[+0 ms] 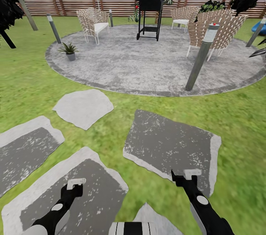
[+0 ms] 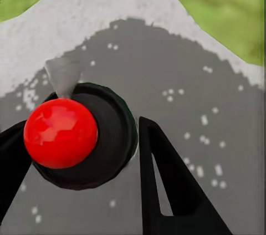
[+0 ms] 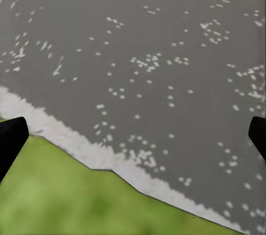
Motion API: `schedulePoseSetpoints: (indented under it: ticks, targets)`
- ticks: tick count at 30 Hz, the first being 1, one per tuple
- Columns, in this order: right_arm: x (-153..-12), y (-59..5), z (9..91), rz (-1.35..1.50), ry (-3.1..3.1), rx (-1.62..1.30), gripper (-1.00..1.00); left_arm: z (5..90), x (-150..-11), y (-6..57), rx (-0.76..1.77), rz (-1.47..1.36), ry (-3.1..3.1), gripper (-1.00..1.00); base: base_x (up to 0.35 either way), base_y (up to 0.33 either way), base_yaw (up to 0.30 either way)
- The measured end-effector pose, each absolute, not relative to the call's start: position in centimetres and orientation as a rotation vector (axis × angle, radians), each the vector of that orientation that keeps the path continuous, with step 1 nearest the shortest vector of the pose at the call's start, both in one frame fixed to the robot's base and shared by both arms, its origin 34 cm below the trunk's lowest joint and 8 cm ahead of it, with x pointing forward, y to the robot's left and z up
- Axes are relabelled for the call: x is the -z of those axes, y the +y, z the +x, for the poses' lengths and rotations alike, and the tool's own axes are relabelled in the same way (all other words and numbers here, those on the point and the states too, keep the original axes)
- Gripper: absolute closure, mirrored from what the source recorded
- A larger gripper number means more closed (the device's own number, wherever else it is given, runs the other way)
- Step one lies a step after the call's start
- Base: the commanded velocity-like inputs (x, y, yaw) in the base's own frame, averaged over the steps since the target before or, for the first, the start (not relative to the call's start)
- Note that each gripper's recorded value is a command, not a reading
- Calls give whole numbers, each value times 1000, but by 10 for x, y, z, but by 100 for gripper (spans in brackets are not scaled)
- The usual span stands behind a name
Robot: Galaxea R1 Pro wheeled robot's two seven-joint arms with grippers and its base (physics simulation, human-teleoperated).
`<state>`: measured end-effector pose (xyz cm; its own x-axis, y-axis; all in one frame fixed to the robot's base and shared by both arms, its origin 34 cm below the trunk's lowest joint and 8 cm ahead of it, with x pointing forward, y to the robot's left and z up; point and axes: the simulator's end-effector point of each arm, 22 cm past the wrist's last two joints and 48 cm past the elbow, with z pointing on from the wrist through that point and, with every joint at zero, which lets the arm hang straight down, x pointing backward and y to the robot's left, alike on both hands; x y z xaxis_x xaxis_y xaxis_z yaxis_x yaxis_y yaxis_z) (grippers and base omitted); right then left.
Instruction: Pick up the pesticide atomizer in the garden and spray insectifuge to fully cover both potted plants in the garden.
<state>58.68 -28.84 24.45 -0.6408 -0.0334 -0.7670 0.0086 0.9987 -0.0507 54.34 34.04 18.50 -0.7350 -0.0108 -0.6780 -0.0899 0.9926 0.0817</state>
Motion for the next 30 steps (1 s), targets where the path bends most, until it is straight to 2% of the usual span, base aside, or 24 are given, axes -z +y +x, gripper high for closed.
schedulePoseSetpoints:
  ticks: [5,9,21,30]
  targets:
    - [-268,-289,601,-64,2184,78,-100,542,-192,342,-134,-64,2389,100,0,0,-71]
    - [-277,-282,603,-191,2164,115,-100,507,-185,345,-140,-58,2427,100,0,0,-120]
    - [-257,-262,525,-241,2242,92,-100,490,-197,343,-140,-44,2423,100,0,0,-115]
    - [-250,-263,490,-246,2320,82,-100,456,-203,341,-136,-51,2467,100,0,0,-14]
